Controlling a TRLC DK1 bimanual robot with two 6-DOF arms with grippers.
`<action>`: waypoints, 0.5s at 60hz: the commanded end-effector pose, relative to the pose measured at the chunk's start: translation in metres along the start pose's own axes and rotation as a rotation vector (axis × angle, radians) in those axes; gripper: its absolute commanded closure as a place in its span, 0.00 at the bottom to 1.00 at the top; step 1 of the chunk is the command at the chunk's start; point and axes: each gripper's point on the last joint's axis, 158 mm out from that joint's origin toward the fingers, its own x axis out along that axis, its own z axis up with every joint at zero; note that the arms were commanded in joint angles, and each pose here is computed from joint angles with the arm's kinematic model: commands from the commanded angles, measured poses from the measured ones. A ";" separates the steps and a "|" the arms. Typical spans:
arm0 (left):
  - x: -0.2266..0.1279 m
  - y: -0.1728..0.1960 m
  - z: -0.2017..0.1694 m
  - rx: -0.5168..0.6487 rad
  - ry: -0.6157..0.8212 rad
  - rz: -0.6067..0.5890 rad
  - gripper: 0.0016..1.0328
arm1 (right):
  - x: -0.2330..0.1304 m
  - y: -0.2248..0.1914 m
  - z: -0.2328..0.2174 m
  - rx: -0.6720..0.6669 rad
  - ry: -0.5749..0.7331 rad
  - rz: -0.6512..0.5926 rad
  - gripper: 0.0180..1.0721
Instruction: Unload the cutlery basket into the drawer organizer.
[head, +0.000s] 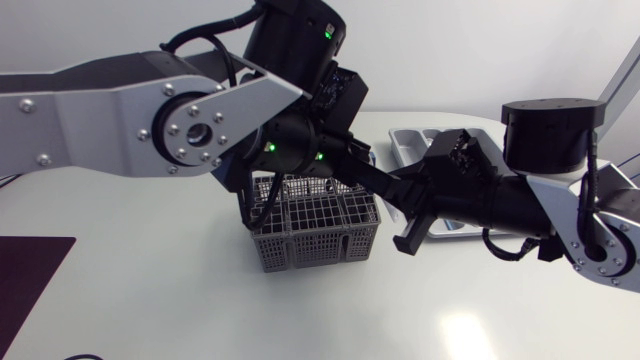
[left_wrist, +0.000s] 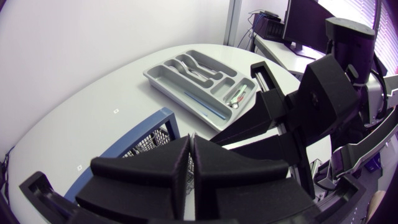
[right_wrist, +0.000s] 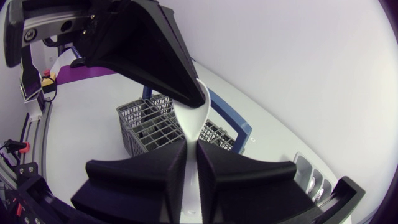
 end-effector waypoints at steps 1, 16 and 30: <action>-0.002 0.002 0.010 -0.024 -0.022 -0.004 0.94 | 0.000 0.011 0.004 -0.020 -0.008 0.036 0.90; -0.003 0.001 0.011 -0.022 -0.025 -0.006 0.88 | 0.000 0.017 0.002 -0.031 -0.002 0.048 0.91; -0.016 0.009 0.028 -0.032 -0.070 0.006 0.09 | -0.005 0.023 -0.001 -0.036 0.007 0.067 0.91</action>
